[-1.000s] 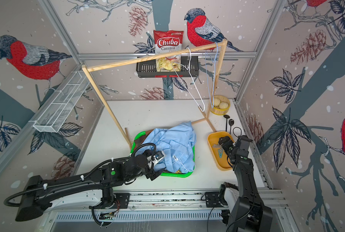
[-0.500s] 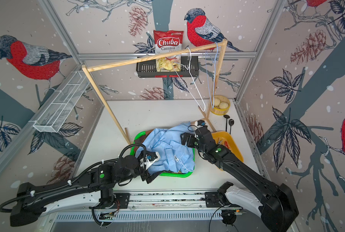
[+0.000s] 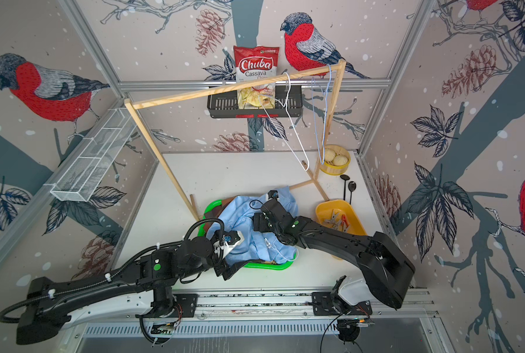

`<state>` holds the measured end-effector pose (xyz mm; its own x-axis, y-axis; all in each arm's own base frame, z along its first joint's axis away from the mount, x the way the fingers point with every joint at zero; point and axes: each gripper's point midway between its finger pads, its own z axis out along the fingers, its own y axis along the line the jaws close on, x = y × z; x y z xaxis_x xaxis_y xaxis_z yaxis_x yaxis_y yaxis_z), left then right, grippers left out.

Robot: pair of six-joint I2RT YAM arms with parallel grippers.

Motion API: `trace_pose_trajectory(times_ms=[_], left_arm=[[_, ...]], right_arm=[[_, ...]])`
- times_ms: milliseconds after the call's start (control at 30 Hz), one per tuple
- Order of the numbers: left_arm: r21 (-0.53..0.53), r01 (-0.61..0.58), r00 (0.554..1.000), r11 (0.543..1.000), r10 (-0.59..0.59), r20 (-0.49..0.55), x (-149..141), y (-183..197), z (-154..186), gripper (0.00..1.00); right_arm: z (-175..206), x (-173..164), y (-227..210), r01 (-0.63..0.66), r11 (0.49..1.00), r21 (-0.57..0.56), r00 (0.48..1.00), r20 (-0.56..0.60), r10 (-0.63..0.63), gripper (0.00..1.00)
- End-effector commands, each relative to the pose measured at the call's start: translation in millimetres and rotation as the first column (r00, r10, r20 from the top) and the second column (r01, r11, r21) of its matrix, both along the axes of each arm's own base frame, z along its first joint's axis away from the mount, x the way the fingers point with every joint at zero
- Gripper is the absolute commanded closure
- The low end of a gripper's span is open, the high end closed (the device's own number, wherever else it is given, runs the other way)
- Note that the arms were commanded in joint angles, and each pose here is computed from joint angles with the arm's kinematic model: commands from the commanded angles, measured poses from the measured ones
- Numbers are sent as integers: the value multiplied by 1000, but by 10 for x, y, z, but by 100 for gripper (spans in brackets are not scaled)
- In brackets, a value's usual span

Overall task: Remove the clothespins securing long-sleeve shirts to the hanger
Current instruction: Adjust the bin at the center of the board.

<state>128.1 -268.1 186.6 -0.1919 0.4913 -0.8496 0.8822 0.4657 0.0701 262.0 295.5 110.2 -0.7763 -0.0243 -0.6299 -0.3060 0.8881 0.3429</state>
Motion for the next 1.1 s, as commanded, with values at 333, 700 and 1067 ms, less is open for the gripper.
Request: trace_pose_trajectory(times_ms=[333, 700, 1067], left_arm=[[-279, 13, 1000, 960, -6, 25, -101, 99, 759, 4], [-319, -786, 603, 530, 771, -204, 949, 1295, 702, 41], [-139, -962, 271, 233, 840, -469, 1344, 1886, -127, 68]], right_arm=[[-552, 121, -107, 36, 999, 1, 984, -177, -35, 22], [-560, 140, -87, 25, 1000, 12, 982, -188, -22, 22], [-611, 132, -31, 5, 999, 38, 978, -209, 3, 22]])
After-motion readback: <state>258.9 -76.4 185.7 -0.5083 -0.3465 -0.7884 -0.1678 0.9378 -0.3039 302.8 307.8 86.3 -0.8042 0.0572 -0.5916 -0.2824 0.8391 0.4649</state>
